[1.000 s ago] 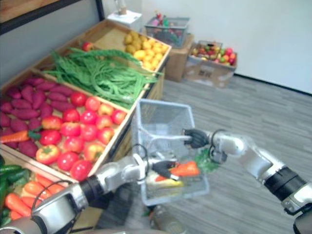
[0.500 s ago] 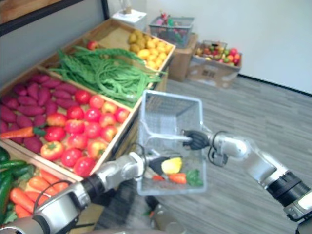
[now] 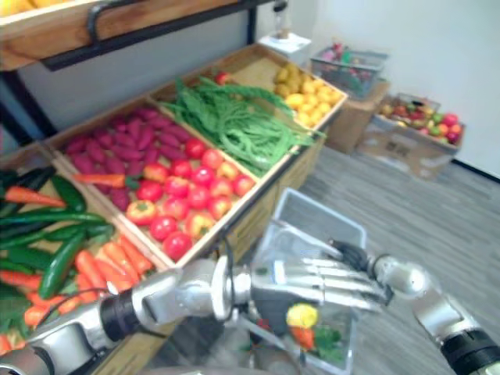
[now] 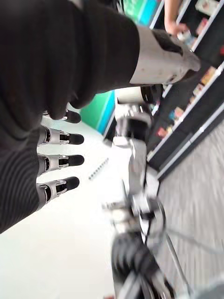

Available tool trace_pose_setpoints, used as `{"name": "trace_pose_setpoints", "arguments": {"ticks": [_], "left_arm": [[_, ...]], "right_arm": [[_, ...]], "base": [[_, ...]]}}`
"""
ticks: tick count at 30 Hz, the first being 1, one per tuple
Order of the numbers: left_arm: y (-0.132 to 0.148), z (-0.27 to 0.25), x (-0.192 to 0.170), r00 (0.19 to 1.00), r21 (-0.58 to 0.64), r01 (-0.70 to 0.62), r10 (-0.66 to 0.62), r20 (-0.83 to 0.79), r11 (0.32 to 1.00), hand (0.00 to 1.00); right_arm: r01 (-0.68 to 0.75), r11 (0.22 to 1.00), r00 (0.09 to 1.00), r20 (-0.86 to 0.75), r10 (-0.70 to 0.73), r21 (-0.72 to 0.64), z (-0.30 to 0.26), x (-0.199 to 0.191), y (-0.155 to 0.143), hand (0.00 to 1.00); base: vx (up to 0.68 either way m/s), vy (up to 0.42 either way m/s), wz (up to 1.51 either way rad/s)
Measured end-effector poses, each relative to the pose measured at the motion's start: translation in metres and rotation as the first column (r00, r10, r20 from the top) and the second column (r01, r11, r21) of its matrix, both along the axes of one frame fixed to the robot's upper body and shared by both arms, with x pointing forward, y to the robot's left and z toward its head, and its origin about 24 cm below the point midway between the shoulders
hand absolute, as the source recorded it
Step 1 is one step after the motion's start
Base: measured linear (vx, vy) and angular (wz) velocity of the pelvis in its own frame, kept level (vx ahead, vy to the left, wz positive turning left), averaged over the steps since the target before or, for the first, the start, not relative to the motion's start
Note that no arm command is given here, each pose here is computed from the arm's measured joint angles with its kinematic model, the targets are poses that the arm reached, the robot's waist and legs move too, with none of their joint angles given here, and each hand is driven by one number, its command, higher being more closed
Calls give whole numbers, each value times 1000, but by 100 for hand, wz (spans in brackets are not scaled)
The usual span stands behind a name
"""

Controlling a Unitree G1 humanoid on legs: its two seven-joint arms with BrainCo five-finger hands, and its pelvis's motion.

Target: Pick vegetable in the basket

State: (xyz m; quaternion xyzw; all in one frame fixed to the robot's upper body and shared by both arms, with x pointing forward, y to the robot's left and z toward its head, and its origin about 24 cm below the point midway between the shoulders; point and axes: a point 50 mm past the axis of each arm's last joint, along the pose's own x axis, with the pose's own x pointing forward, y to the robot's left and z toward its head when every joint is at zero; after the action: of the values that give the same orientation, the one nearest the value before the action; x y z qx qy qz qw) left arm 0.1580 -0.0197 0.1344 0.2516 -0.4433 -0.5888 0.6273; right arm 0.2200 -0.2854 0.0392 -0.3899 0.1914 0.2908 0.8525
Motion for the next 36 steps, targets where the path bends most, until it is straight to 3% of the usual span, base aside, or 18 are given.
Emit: {"name": "trace_pose_setpoints", "arguments": {"ticks": [6, 10, 13, 14, 15, 17, 18, 19, 21, 22, 24, 27, 29, 30, 31, 32, 36], "left_arm": [[16, 8, -12, 994, -45, 48, -53, -99, 998, 0], [26, 18, -20, 989, -105, 55, -69, -132, 993, 0], [40, 29, -20, 983, -201, -14, -23, -180, 979, 0], [50, 36, -17, 976, -271, -82, 23, -216, 959, 0], [55, 38, -15, 973, -293, -123, 57, -224, 948, 0], [76, 42, -7, 942, -374, -288, 192, -274, 881, 0], [90, 43, -2, 910, -408, -390, 279, -306, 825, 0], [98, 42, 1, 891, -419, -438, 322, -320, 795, 0], [128, 40, 10, 773, -474, -635, 488, -406, 610, 0], [135, 38, 11, 735, -483, -678, 527, -427, 554, 0], [164, 29, 18, 563, -489, -815, 623, -543, 311, 0], [191, 7, 25, 362, -413, -906, 667, -651, 89, 0], [215, -20, 29, 139, -293, -949, 682, -718, -115, 0], [220, -28, 29, 90, -259, -954, 681, -727, -151, 0], [239, -55, 30, -90, -132, -955, 683, -725, -265, 0], [241, -60, 30, -118, -111, -953, 682, -721, -282, 0], [269, -110, 16, -411, 120, -877, 598, -688, -465, 0]], "right_arm": [[229, 973, 973, -35, -229, -1, -28, -27, -30, 100], [426, 902, 903, -79, -421, 64, -55, -51, -42, 100], [655, 746, 755, -145, -640, 121, -87, -85, -51, 100], [769, 627, 640, -171, -749, 126, -102, -103, -56, 100], [807, 579, 591, -184, -785, 122, -108, -111, -57, 100], [916, 391, 400, -226, -888, 85, -130, -142, -59, 100], [955, 293, 294, -255, -921, 43, -143, -159, -54, 100], [969, 244, 242, -275, -930, 30, -150, -166, -50, 100], [995, 92, 79, -340, -937, -24, -171, -187, -29, 100], [997, 65, 48, -357, -933, -37, -176, -190, -23, 100], [996, -7, -45, -423, -905, -91, -190, -204, 2, 100], [987, -39, -107, -464, -880, -153, -199, -217, 19, 100], [980, -56, -141, -472, -870, -189, -202, -224, 26, 100], [980, -62, -146, -472, -869, -191, -202, -224, 26, 100], [979, -61, -148, -472, -869, -194, -202, -225, 28, 100], [979, -57, -145, -471, -870, -195, -202, -225, 28, 100], [980, 6, -88, -461, -883, -198, -202, -222, 30, 100]], "base": [[-47, -7, 64], [-44, -5, 69], [-42, 12, 101], [-34, 17, 107], [-37, 22, 142], [-18, 24, 119], [-14, 13, 90], [-16, 3, 93], [-1, -9, 76], [23, -13, 70], [62, -11, 64], [63, -1, 40], [58, 2, 30], [46, 7, 27], [23, 3, 20], [16, 4, 17], [1, 2, 15]]}}
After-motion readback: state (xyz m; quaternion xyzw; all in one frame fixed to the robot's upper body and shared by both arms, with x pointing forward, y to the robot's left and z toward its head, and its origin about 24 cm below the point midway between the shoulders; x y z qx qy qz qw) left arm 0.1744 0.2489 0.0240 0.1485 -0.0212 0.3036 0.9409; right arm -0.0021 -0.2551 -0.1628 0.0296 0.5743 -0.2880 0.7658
